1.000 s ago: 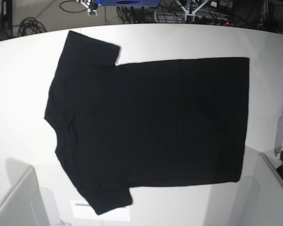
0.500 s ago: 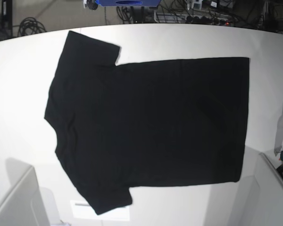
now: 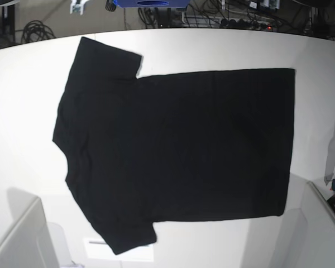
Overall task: Fold the T-shirt properly
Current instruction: 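Move both grippers toward the shoulder corners of the black T-shirt, then grasp the shirt's shoulder corners with both grippers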
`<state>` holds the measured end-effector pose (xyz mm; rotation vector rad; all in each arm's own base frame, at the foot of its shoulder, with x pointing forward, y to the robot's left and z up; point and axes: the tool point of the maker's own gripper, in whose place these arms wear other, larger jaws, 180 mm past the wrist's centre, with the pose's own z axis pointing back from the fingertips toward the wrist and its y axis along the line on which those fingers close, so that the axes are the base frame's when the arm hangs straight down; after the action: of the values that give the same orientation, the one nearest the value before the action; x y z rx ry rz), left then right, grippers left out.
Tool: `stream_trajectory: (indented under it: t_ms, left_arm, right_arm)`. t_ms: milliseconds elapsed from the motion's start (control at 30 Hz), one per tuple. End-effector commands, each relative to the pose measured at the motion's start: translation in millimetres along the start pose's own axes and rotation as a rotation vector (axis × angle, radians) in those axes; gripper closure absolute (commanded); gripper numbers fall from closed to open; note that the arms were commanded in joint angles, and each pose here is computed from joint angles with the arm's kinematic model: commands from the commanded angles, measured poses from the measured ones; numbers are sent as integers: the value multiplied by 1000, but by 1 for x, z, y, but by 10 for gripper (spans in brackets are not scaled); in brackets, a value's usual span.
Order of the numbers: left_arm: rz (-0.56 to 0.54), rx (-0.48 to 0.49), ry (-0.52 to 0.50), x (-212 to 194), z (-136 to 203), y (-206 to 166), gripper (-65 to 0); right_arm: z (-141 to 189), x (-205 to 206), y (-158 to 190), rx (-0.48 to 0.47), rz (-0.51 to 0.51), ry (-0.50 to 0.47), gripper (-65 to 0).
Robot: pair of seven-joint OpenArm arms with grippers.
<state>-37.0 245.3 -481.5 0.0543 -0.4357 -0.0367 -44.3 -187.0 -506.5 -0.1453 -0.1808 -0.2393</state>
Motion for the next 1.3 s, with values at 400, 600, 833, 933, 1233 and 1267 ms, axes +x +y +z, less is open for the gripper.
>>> stream_trajectory:
  t_ms: [400,600,833,933,1233,1267]
  left_arm:
    - [86,146,-394,141,84,51,0]
    - [129,308,-461,151,102,96,0]
    - [129,314,-462,151,103,98,0]
    - [125,275,-456,153,92,89,0]
    - [201,266,-429,144,49,90,-357]
    - [214,270,-402,142,44,92,-397]
  right_arm:
    - [81,176,17,259,-171,-487,0]
    - [100,217,24,477,-280,-562,-393]
    - [64,221,16,522,-345,-461,-438]
    - [45,209,13,522,-383,-408,-438]
    - [36,179,42,599,-282,-319,-330]
    - [35,177,45,606,-279,-312,-305]
